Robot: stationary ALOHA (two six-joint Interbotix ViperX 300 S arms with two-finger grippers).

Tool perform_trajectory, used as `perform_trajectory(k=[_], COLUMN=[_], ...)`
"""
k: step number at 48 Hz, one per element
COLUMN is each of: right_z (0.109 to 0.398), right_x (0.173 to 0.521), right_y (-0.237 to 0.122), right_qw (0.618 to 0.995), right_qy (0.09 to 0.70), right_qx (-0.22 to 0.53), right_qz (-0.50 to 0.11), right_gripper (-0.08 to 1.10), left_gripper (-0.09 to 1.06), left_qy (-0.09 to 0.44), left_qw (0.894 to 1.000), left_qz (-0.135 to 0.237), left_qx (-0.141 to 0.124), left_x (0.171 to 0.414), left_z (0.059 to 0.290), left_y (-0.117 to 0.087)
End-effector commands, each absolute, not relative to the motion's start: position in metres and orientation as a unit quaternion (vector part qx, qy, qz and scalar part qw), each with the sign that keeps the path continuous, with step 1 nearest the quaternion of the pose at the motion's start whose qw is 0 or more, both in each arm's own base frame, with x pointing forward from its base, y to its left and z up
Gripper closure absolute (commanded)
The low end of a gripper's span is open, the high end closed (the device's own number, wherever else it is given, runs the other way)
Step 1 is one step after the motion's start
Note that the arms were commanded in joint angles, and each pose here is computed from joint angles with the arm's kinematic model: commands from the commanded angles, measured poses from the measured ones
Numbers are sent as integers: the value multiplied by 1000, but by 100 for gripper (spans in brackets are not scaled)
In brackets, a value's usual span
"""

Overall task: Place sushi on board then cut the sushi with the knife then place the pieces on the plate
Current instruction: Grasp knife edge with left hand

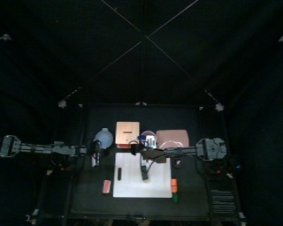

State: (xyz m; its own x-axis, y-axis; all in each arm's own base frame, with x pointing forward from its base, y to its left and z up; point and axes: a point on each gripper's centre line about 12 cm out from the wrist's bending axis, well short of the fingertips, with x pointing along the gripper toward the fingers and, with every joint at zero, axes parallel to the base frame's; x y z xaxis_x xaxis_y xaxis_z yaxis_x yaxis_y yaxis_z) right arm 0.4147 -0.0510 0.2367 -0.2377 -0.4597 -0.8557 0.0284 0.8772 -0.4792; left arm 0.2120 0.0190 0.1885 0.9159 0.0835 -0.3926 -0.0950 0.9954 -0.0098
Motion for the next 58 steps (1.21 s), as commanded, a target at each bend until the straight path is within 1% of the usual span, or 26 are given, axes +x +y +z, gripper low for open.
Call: perform_trajectory(k=[1,9,16,22,29,37,46,51,53,58], right_z=[267,286,312,331,360,390,401,409,411,402], right_x=[411,410,404,396,381,358,338,328,326,317], right_y=[-53,-56,-55,-54,-52,-33,-10,6,13,25], right_qw=[632,651,676,692,718,748,773,823,847,885], right_qy=[735,718,695,678,651,618,585,521,489,431], right_qx=[-131,-121,-114,-109,-98,-103,-110,-90,-75,-45], right_qz=[-209,-213,-217,-222,-226,-218,-219,-206,-195,-170], right_gripper=[65,66,67,67,67,67,67,67,67,67], left_gripper=[98,98,98,98,98,98,98,98,98,98], left_qy=[194,194,194,194,195,194,186,176,162,127], left_qw=[980,980,980,980,979,979,981,983,985,991], left_qz=[47,49,51,52,53,56,58,56,55,51], left_qx=[-12,-13,-15,-15,-14,-14,-12,-12,-11,-5], left_x=[215,215,215,214,214,214,215,217,219,224], left_z=[193,193,193,193,192,193,196,198,203,218], left_y=[20,21,22,22,22,24,25,24,24,23])
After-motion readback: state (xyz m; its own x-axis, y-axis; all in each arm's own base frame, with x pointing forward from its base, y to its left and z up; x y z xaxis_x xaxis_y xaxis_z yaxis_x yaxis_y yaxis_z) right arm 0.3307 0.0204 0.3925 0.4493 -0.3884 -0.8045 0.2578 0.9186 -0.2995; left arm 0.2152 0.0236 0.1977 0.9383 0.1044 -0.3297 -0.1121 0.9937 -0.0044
